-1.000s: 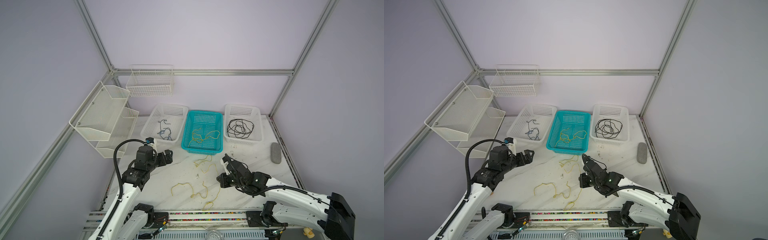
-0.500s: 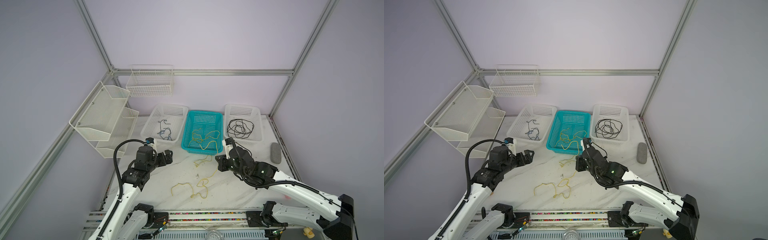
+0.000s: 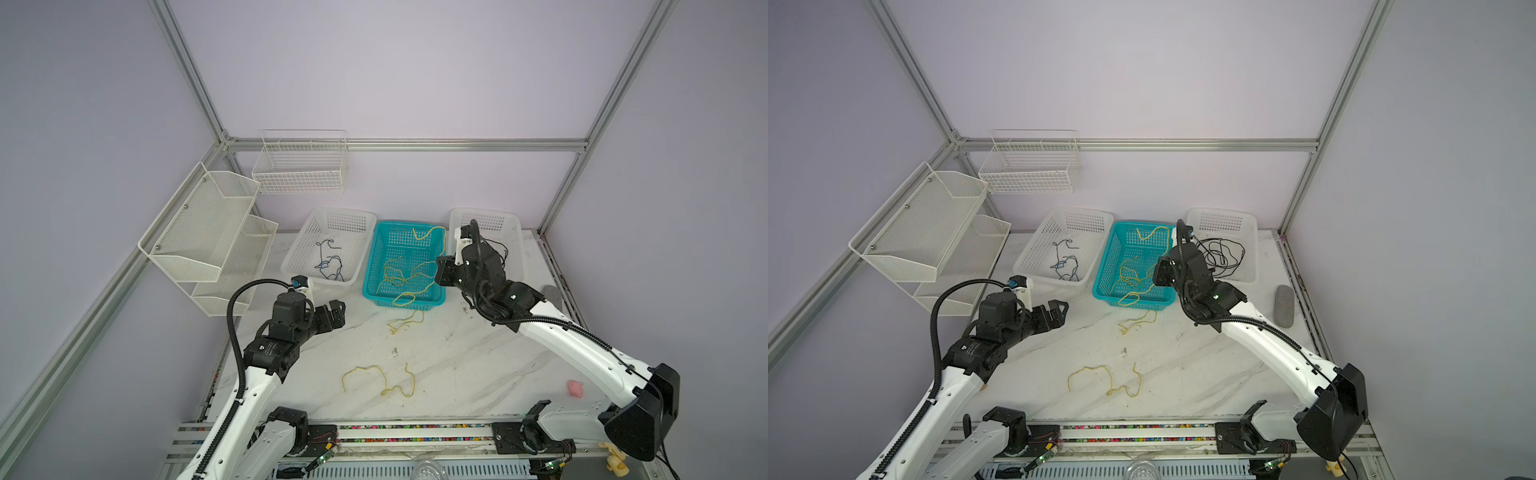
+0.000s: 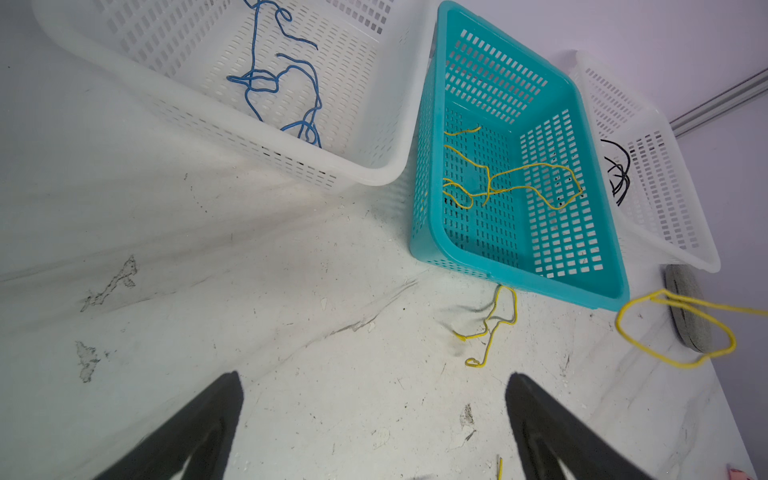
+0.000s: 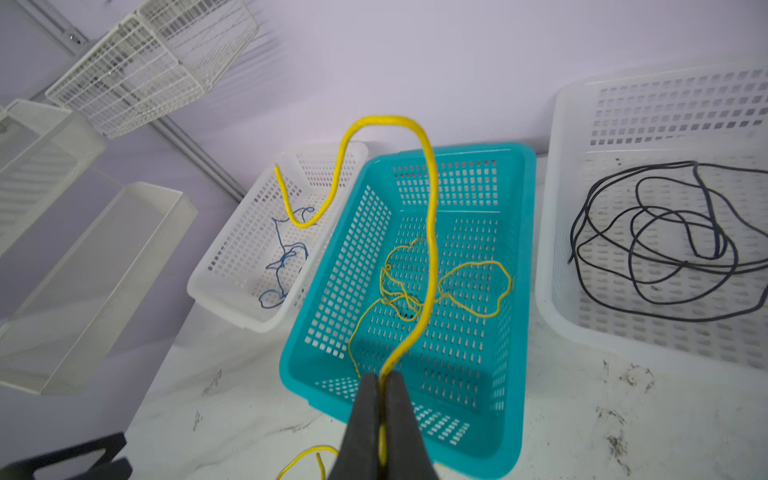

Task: Untangle the cables
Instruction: 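Lift the yellow wire with the right gripper over the teal basket, then lower the yellow wire into the teal basket and open the right gripper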

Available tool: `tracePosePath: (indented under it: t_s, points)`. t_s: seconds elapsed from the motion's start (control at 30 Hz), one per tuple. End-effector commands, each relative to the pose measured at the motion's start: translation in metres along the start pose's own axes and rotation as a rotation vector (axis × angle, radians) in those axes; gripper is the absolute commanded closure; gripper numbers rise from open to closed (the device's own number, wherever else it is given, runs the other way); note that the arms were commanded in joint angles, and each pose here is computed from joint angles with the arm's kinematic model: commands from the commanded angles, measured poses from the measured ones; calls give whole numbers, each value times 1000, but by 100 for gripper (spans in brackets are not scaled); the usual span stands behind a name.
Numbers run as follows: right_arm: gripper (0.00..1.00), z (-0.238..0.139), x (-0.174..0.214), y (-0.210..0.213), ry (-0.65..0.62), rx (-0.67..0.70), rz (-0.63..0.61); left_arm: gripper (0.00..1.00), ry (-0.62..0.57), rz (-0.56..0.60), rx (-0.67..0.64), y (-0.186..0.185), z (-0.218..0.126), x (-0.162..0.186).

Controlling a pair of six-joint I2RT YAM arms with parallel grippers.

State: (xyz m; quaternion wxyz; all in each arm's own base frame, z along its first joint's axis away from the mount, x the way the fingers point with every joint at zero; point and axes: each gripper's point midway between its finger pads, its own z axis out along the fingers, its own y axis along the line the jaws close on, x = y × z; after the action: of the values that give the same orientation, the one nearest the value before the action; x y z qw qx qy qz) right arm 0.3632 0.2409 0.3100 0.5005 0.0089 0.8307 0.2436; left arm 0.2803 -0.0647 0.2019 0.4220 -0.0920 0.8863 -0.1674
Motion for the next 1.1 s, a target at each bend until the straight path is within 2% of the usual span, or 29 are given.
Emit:
tracePosePath:
  t_s: [0.0,0.27,0.63,1.0,1.07]
  points:
    - [100,17,-20,5,-31,-53,39,0,11,9,-2,3,3,5]
    - [100,70,-24,-24,12,-40,112,0,16,11,-11,4,4,6]
    - [100,135,18,-37,151,-45,149,0,22,8,-5,3,5,7]
    - [100,149,36,-40,211,-42,167,0,19,13,-5,3,4,6]
    - [92,150,38,-40,217,-42,170,0,19,13,-5,3,3,6]
